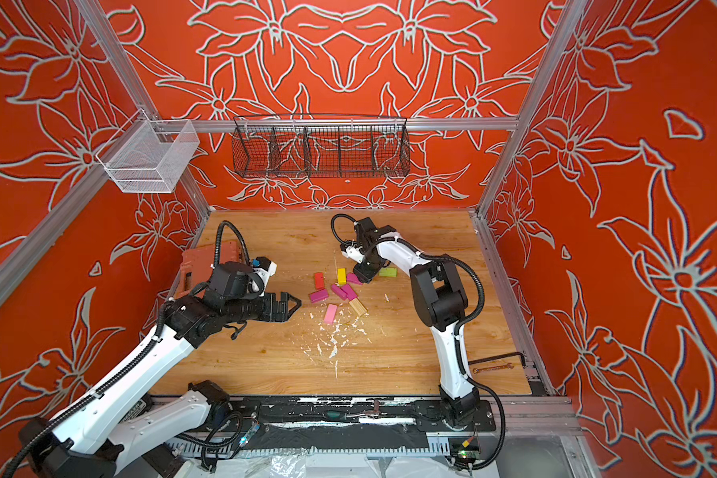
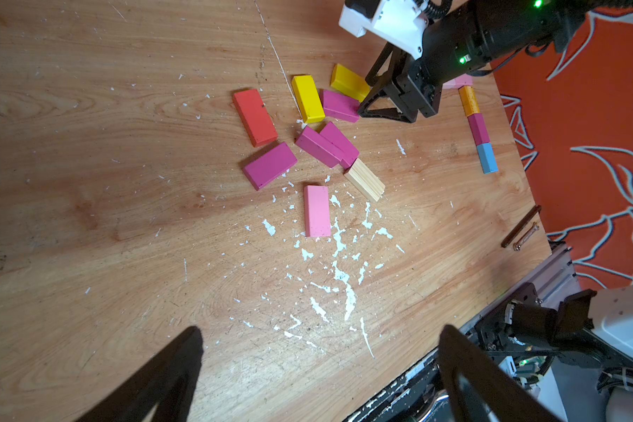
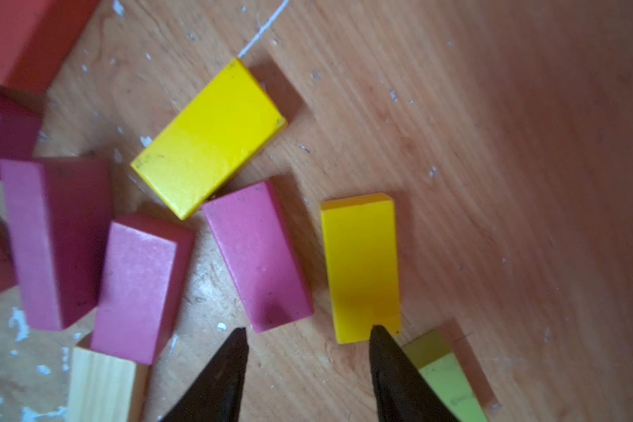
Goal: Assemble the number 7 with building blocks
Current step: Place the building block at the center of the board.
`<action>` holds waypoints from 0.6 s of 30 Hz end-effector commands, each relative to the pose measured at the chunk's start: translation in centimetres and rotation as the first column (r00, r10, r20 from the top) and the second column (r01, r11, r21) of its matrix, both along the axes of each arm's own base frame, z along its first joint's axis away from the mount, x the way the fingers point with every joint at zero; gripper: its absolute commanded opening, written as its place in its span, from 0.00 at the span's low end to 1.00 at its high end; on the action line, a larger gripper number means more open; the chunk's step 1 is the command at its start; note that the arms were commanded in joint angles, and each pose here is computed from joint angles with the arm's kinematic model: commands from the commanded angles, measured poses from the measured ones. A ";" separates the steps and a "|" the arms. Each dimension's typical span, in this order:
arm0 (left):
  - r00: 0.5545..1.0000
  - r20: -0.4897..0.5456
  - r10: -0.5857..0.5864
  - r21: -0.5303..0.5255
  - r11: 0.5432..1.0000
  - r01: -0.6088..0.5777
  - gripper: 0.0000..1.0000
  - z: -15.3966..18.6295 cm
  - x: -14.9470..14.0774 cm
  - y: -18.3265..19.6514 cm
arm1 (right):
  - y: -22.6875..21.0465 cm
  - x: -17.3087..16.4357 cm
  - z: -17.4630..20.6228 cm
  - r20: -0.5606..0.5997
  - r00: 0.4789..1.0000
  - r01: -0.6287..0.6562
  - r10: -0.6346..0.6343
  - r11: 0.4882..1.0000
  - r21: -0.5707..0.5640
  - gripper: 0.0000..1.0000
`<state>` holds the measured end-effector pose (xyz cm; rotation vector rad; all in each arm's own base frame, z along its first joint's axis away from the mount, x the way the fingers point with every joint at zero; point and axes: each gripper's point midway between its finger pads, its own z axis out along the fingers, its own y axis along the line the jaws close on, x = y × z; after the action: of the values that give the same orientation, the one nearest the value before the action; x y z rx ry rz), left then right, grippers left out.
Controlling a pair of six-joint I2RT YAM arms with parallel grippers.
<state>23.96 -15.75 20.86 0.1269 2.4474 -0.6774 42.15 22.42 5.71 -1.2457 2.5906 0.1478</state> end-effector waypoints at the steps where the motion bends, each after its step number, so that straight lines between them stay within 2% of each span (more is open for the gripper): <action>1: 1.000 0.001 0.006 0.004 1.000 -0.006 0.98 0.6 -0.5 0.2 | 1.3 0.4 4.2 0.010 0.997 0.069 -0.070 0.992 0.103 0.60; 4: 1.000 -0.003 0.017 0.015 1.000 -0.016 0.98 0.7 -0.7 0.6 | 1.9 1.1 5.3 0.006 0.988 0.150 -0.153 0.977 0.154 0.63; 9: 0.999 -0.011 0.039 0.034 0.999 -0.039 0.98 0.7 -1.7 1.6 | 1.3 2.5 5.1 -0.014 0.948 0.316 -0.317 0.937 0.151 0.66; 18: 0.997 0.038 0.060 0.033 0.998 -0.061 0.98 1.3 -3.7 3.1 | 0.7 3.6 3.3 -0.035 0.892 0.451 -0.451 0.883 0.126 0.66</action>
<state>20.97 -13.26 22.48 0.0884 2.4077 -0.6289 45.58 23.76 9.97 -0.6896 2.6817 0.2514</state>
